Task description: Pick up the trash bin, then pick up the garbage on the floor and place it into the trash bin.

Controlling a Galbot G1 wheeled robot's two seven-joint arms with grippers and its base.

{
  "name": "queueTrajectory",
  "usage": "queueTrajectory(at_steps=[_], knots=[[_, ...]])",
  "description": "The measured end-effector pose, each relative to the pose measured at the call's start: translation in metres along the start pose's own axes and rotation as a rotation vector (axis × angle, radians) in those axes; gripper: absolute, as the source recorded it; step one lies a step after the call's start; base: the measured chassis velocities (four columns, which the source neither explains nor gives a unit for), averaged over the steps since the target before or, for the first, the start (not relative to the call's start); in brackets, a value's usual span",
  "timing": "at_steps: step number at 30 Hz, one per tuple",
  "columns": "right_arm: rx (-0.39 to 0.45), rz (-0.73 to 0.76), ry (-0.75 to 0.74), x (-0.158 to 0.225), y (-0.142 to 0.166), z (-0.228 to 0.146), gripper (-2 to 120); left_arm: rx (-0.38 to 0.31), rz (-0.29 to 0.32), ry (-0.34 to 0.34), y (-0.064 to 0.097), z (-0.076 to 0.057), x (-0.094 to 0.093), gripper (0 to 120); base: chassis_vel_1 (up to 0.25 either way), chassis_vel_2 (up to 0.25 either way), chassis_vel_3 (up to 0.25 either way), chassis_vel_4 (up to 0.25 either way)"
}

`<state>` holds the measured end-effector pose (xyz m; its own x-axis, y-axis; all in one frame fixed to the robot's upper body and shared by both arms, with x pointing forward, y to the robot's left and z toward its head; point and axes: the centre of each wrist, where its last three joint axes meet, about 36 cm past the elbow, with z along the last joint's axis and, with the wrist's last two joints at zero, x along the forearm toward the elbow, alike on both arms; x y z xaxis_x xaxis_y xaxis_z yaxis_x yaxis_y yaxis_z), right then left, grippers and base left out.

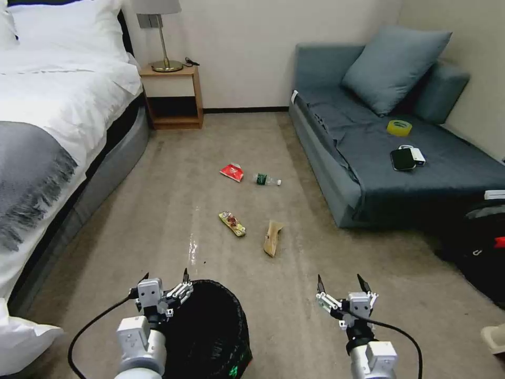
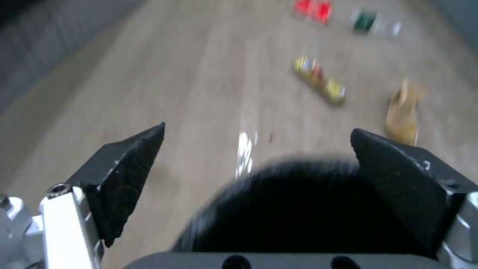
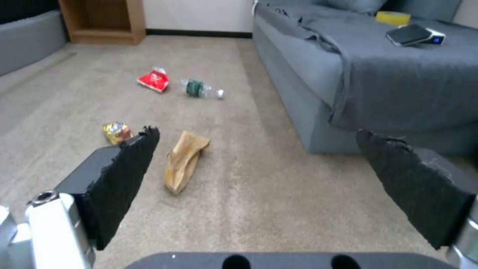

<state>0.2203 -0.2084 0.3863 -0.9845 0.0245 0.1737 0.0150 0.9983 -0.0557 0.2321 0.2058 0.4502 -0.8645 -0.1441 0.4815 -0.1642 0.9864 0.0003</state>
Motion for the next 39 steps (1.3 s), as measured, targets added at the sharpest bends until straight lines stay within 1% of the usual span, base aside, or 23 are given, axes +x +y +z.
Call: queueTrajectory(at_steps=[1,4,10,14,20,23,24,26,27,29,30,34,35,37,38,39], knots=[[0.000,0.000,0.000,0.000,0.000,0.000,100,0.000,0.000,0.000,0.000,0.000,0.000,100,0.000,0.000,0.000,0.000],[0.002,-0.001,-0.007,0.001,-0.004,-0.003,100,0.008,0.000,0.091,0.005,0.001,0.004,100,0.000,0.000,0.000,0.000],[0.012,-0.004,-0.012,0.001,-0.007,-0.003,100,0.006,-0.022,0.127,0.008,-0.004,0.012,100,0.000,0.000,0.000,0.000],[0.013,-0.003,-0.017,0.000,-0.007,-0.002,100,0.019,-0.039,0.140,0.011,-0.005,0.013,100,0.000,0.000,0.000,0.000],[0.012,-0.004,-0.018,-0.003,-0.006,0.001,100,0.026,-0.065,0.161,0.016,0.001,0.004,100,0.000,0.000,0.000,0.000],[0.013,-0.004,-0.015,-0.005,-0.005,0.005,100,0.040,-0.073,0.178,0.017,0.006,-0.008,100,0.000,0.000,0.000,0.000],[0.013,-0.004,-0.015,-0.005,-0.005,0.005,100,0.040,-0.073,0.178,0.017,0.006,-0.008,100,0.000,0.000,0.000,0.000],[0.012,-0.004,-0.012,-0.007,-0.006,0.007,100,0.046,-0.080,0.196,0.018,0.012,-0.017,100,0.000,0.000,0.000,0.000],[0.012,-0.004,-0.012,-0.007,-0.006,0.007,100,0.046,-0.080,0.196,0.018,0.012,-0.017,100,0.000,0.000,0.000,0.000],[0.012,-0.002,-0.010,-0.009,-0.007,0.009,100,0.050,-0.084,0.216,0.019,0.018,-0.024,100,0.000,0.000,0.000,0.000],[0.012,-0.002,-0.010,-0.009,-0.007,0.009,100,0.050,-0.084,0.216,0.019,0.018,-0.024,100,0.000,0.000,0.000,0.000],[-0.016,0.000,0.001,-0.011,-0.006,0.007,100,0.066,-0.076,0.256,0.017,0.029,-0.034,100,0.000,0.000,0.000,0.000],[-0.016,0.000,0.001,-0.011,-0.006,0.007,100,0.066,-0.076,0.256,0.017,0.029,-0.034,100,0.000,0.000,0.000,0.000],[-0.019,0.003,-0.001,-0.013,-0.005,0.006,100,0.072,-0.074,0.273,0.018,0.034,-0.037,98,0.000,0.000,0.000,0.000],[-0.021,0.005,-0.001,-0.013,-0.005,0.006,100,0.079,-0.070,0.281,0.018,0.036,-0.038,95,0.000,0.000,0.000,0.000],[-0.021,0.005,-0.001,-0.013,-0.005,0.006,100,0.079,-0.070,0.281,0.018,0.036,-0.038,95,0.000,0.000,0.000,0.000]])
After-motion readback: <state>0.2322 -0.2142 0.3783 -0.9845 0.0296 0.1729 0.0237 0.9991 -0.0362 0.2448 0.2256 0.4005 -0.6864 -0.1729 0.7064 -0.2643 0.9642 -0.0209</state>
